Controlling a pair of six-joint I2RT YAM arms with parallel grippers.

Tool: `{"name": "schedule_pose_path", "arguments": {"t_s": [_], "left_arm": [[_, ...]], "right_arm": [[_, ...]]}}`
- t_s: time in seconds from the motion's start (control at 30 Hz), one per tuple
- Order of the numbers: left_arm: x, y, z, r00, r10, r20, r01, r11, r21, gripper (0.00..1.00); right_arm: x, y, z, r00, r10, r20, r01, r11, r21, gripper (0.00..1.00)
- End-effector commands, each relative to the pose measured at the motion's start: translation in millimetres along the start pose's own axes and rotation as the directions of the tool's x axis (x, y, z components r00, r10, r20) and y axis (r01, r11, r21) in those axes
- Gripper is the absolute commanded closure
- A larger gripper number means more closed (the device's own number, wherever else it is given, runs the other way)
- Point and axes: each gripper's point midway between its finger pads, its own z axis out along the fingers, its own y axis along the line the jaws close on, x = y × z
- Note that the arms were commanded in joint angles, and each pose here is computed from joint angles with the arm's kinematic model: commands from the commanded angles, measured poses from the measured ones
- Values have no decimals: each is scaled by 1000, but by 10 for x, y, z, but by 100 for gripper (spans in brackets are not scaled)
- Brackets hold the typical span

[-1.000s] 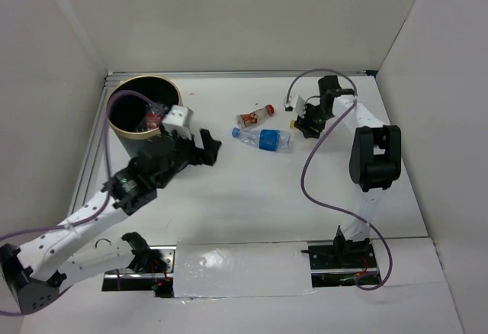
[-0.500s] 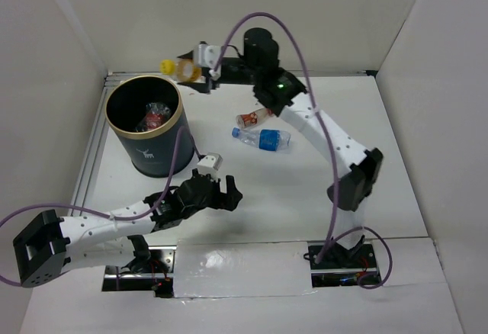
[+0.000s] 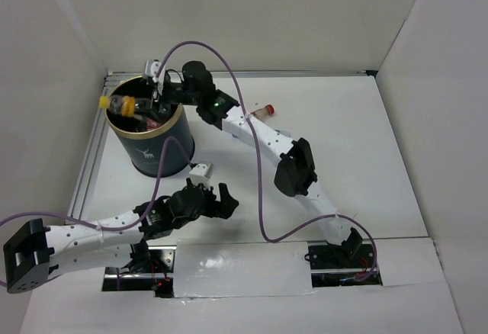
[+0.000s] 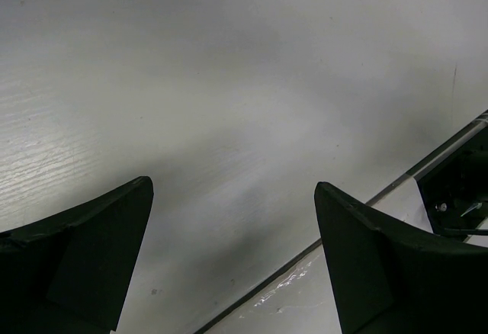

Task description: Put the plastic bottles in the bin

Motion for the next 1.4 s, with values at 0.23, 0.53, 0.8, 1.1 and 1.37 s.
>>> {"name": "schedule_pose_path", "arguments": {"t_s": [0.23, 0.53, 0.8, 1.1, 1.37], "left_arm": [[-106, -89, 35, 998, -44, 44, 44, 999, 9, 5], [-135, -169, 195, 1000, -26, 16, 27, 999, -32, 42], [-140, -113, 182, 1000, -10, -1, 9, 997, -78, 16], [-104, 61, 48, 1000, -8, 5, 9, 993, -118, 16], [-47, 122, 15, 1000, -21, -5, 20, 991, -129, 16]], "right_arm": [[-981, -1388, -1460, 1000, 3, -20, 4, 934, 357, 38], [1134, -728, -2916, 720, 103, -686, 7, 988, 157, 0], [2082, -182, -3469, 491, 95, -866, -145, 989, 26, 0], [2698, 82, -3916, 330, 44, -943, -209, 978, -28, 2], [2806, 399, -4181, 270, -19, -963, -285, 953, -99, 42]]}}
